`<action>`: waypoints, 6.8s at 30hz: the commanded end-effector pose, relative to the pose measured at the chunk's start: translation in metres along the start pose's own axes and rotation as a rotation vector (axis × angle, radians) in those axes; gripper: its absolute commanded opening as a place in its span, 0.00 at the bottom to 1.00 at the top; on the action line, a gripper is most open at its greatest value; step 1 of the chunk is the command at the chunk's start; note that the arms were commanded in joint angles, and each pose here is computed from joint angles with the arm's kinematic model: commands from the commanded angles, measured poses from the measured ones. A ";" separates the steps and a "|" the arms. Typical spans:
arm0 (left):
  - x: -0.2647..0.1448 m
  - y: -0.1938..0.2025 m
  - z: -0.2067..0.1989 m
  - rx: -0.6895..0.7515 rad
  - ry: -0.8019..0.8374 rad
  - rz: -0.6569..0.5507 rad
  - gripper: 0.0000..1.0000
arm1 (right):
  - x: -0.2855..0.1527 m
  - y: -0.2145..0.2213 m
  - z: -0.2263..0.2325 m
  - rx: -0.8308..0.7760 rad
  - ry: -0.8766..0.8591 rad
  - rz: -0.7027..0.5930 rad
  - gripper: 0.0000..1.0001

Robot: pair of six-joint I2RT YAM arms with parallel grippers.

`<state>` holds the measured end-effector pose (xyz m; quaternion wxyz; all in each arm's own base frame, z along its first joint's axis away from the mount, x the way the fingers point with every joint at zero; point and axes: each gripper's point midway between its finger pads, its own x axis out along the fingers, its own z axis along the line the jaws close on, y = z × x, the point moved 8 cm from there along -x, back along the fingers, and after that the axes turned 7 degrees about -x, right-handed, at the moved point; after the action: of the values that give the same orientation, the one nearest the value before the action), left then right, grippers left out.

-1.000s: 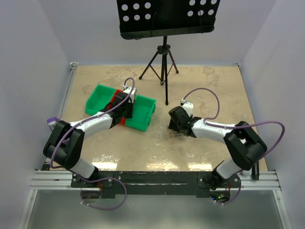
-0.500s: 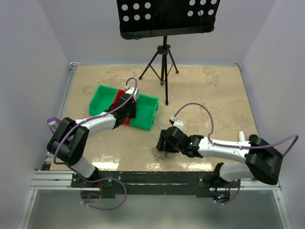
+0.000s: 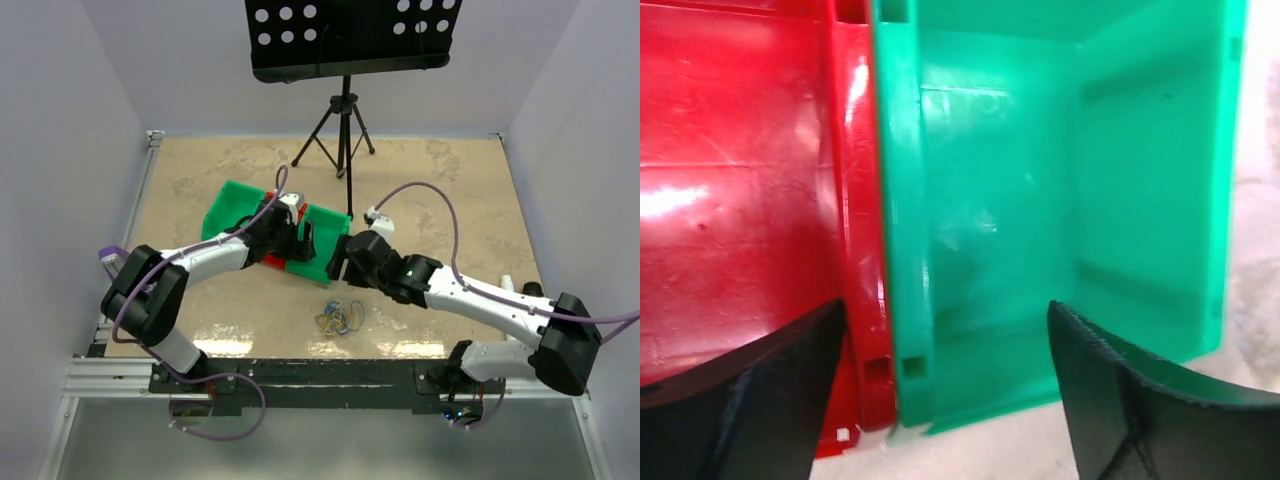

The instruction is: Untangle the cables

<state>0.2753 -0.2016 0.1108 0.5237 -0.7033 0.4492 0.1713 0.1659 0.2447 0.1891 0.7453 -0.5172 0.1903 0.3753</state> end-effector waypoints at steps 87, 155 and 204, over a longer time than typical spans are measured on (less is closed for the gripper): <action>-0.091 0.081 -0.056 1.179 0.841 0.392 1.00 | 0.014 0.078 -0.069 -0.032 0.069 0.168 0.55; -0.055 0.142 -0.082 1.455 1.040 0.326 0.24 | 0.033 0.058 -0.066 0.091 0.109 0.088 0.05; -0.173 0.024 0.027 1.113 0.129 0.041 0.00 | -0.212 -0.131 -0.072 0.455 0.217 -0.719 0.00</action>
<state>0.1652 -0.1157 0.2282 0.7570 -0.3369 0.5275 -0.1877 0.1407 0.1148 0.3637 0.9031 -0.3971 0.1366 0.0899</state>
